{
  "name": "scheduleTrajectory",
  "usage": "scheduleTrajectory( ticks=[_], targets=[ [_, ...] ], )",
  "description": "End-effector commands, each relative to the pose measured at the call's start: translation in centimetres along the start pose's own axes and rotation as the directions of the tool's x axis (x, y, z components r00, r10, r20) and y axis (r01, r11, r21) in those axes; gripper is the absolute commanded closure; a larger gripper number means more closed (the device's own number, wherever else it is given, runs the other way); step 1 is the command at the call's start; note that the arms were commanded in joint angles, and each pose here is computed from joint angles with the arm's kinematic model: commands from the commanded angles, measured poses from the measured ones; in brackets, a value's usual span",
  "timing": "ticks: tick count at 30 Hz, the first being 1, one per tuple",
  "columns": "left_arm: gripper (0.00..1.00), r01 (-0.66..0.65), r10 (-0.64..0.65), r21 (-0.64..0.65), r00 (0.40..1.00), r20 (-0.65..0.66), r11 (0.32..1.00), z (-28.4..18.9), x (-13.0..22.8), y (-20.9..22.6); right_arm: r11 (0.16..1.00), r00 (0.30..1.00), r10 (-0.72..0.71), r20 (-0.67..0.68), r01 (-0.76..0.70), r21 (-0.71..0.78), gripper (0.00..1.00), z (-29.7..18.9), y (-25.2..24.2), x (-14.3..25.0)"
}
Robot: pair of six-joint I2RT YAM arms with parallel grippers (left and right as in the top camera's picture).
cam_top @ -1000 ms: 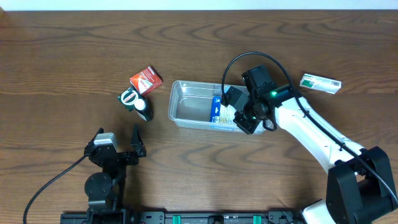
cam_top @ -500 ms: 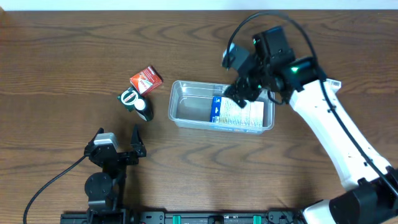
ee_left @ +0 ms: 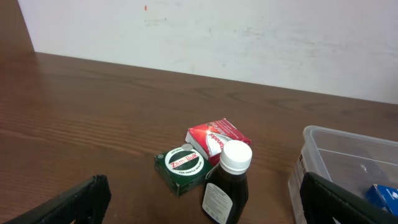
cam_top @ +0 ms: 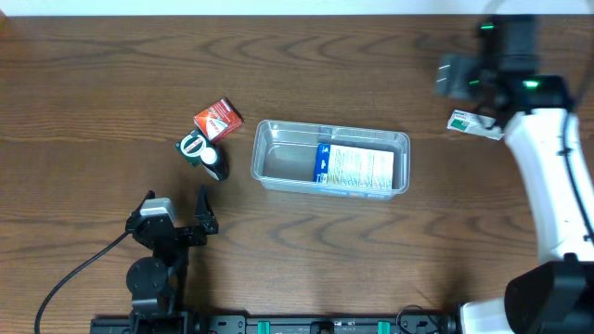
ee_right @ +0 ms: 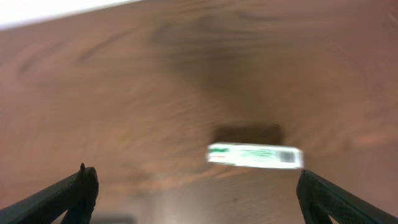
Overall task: Pack container
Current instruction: 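Move right gripper to the white-green slim box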
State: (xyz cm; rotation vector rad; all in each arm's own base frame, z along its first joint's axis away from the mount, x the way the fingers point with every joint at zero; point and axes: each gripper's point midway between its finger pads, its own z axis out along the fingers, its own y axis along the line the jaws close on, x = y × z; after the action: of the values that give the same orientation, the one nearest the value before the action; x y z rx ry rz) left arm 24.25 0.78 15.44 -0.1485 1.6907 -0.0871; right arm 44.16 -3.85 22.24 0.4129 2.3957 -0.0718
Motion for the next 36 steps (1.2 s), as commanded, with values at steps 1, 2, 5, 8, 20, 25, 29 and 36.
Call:
scheduleTrajectory(
  ticks=[1,2,5,8,20,25,29,36],
  targets=[
    [0.02,-0.005,0.004,-0.012,0.999,-0.037,1.000,0.3,1.7,0.4,0.967,0.967,0.255,-0.017,-0.255,0.025,0.01,1.3,-3.1,0.4],
    [0.02,-0.005,0.005,-0.012,0.999,-0.037,1.000,0.3,1.7,0.4,0.956,0.956,0.293,-0.015,-0.292,0.037,0.01,1.6,-4.0,0.5],
    [0.02,-0.005,0.005,-0.012,0.999,-0.037,1.000,0.3,1.7,0.4,0.910,0.911,0.413,-0.009,-0.412,0.044,0.01,2.5,-5.0,0.9],
    [0.02,-0.005,0.005,-0.012,0.999,-0.037,1.000,0.3,1.7,0.4,0.883,0.882,0.468,-0.061,-0.468,0.012,0.01,3.2,-4.3,2.1],
    [0.02,-0.005,0.005,-0.012,0.999,-0.037,1.000,0.3,1.7,0.4,0.510,0.519,0.855,0.018,-0.845,0.161,0.01,6.4,-6.3,5.1],
    [0.02,-0.005,0.005,-0.012,0.999,-0.037,1.000,0.3,1.7,0.4,0.430,0.443,0.896,0.014,-0.876,0.217,0.02,9.3,-6.4,6.9],
    [0.02,-0.005,0.005,-0.012,0.999,-0.037,1.000,0.3,1.7,0.4,0.430,0.446,0.895,0.003,-0.866,0.253,0.03,11.5,-6.5,8.2],
    [0.02,-0.005,0.005,-0.012,0.999,-0.037,1.000,0.3,1.7,0.4,0.431,0.447,0.895,-0.006,-0.859,0.277,0.04,14.9,-6.6,9.7]
  ],
)
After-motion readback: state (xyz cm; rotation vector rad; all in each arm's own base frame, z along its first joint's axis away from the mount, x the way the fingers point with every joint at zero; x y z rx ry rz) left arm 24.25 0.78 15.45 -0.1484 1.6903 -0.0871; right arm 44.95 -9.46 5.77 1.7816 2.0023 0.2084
